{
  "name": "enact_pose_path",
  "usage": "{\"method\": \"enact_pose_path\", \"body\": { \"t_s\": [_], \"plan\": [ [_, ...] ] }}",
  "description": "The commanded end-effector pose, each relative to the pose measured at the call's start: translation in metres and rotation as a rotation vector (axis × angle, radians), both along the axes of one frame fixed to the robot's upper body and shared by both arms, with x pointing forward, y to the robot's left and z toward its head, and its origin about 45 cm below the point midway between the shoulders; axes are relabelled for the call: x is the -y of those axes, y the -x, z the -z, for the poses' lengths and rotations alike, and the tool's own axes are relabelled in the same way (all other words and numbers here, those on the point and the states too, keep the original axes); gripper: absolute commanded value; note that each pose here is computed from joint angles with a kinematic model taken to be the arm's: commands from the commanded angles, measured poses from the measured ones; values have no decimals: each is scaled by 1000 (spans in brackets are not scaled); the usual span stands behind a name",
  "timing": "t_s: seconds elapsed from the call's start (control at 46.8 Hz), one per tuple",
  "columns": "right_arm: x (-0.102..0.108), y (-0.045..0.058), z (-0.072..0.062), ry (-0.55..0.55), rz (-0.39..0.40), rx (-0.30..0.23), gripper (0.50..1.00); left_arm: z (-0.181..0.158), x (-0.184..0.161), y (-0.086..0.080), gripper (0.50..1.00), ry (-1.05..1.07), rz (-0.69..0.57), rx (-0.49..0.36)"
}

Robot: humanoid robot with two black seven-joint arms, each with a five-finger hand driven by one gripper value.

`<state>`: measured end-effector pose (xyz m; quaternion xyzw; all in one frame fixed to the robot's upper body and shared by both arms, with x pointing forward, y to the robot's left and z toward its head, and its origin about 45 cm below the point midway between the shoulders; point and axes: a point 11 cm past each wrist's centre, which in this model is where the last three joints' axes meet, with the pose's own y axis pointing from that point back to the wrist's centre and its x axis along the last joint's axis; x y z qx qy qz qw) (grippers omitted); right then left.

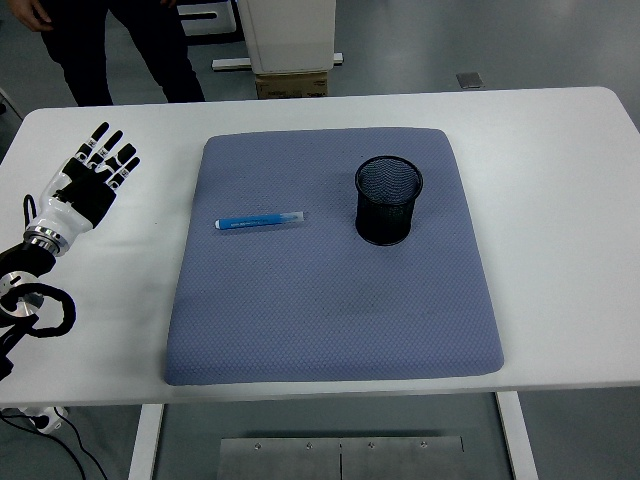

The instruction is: Left hand places marker in pen holder

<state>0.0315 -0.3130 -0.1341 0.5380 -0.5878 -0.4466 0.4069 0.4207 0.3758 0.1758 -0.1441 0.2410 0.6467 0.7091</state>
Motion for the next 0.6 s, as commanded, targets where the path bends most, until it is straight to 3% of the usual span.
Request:
{"method": "enact_pose_path", "body": {
  "t_s": [0.0,0.363,0.577],
  "plan": [
    [0,0,0,0,0,0,1000,5,3,2,1000,8,0,-11],
    [0,0,0,0,0,1,1000,-6,1,-4,1000,-20,-3,27],
    [0,0,0,0,-1,0,1000,-21,10,-13,1000,-236,95,68]
  ]
}}
